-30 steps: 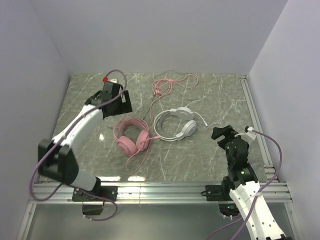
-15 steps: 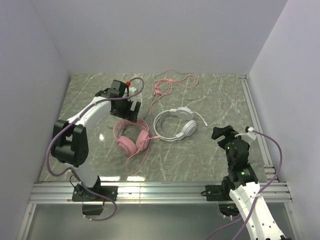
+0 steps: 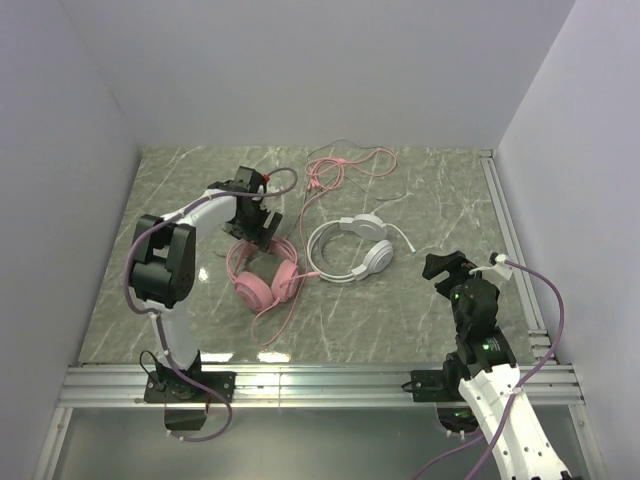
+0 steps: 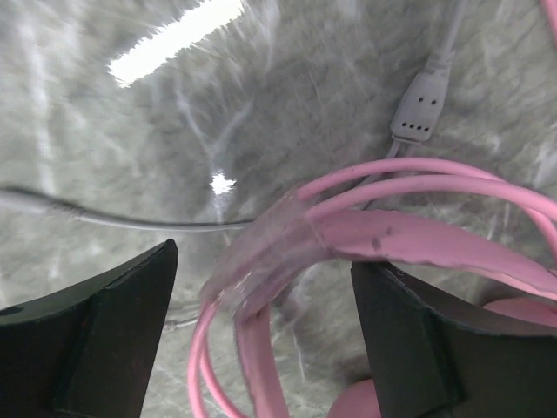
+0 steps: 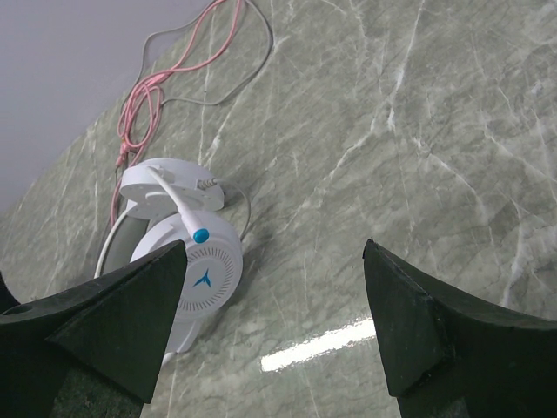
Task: Wrap the headphones
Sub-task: Grab headphones with the left arm
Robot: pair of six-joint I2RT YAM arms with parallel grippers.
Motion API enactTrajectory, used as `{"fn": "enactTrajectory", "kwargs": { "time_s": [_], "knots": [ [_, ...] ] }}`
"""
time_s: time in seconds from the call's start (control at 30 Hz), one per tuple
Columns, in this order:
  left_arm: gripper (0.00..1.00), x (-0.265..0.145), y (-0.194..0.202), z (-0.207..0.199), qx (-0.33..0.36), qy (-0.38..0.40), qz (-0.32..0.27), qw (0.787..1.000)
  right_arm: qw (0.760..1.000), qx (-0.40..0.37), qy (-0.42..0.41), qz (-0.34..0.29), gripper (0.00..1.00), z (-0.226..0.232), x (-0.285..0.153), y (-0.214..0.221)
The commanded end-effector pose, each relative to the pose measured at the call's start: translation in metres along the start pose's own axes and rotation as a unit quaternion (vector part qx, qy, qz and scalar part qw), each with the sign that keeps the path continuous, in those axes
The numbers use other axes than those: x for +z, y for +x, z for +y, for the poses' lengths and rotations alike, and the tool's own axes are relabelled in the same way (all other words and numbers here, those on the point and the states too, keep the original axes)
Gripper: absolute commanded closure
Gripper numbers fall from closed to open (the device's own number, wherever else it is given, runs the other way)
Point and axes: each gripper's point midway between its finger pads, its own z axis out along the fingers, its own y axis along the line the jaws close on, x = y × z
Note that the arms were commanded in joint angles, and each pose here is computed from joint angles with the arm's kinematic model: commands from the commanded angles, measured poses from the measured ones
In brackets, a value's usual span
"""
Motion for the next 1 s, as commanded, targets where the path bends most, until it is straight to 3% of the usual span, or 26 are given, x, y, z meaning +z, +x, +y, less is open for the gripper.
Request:
{"fn": "enactTrajectory", "kwargs": {
  "time_s": [0.0, 0.17, 0.27, 0.3, 0.37, 0.4, 0.53, 0.7, 0.97],
  "knots": [
    [0.16, 0.006, 0.005, -0.006, 0.009, 0.021, 0.022, 1.000, 1.000, -0.001, -0.011, -0.015, 0.11, 0.007, 0.000, -0.009],
    [0.41, 0.010, 0.027, -0.013, -0.006, 0.032, 0.067, 0.997, 1.000, -0.001, -0.008, -0.016, 0.11, 0.006, 0.001, -0.010],
    [0.63, 0.009, 0.030, -0.014, -0.015, 0.033, 0.074, 0.997, 1.000, -0.001, -0.010, -0.015, 0.11, 0.006, 0.001, -0.009],
    [0.77, 0.004, 0.026, -0.015, -0.018, 0.036, 0.067, 0.997, 1.000, -0.001, -0.010, -0.015, 0.11, 0.006, 0.001, -0.009],
    [0.96, -0.007, 0.017, -0.017, -0.036, 0.035, 0.055, 0.997, 1.000, -0.001, -0.009, -0.016, 0.11, 0.006, 0.001, -0.009],
    [1.00, -0.017, 0.010, -0.018, -0.043, 0.035, 0.041, 0.998, 1.000, 0.000, -0.009, -0.017, 0.11, 0.006, 0.001, -0.010],
    [1.00, -0.044, 0.001, -0.011, -0.129, -0.011, -0.009, 0.992, 1.000, -0.001, -0.008, -0.015, 0.11, 0.006, 0.001, -0.010],
    [1.00, -0.083, 0.005, 0.019, -0.247, -0.119, -0.079, 0.958, 1.000, -0.001, -0.011, -0.015, 0.11, 0.007, 0.001, -0.010],
    [1.00, -0.134, 0.015, 0.022, -0.366, -0.138, -0.154, 0.907, 0.996, -0.027, -0.079, 0.004, 0.10, 0.029, -0.002, -0.003]
  ]
}}
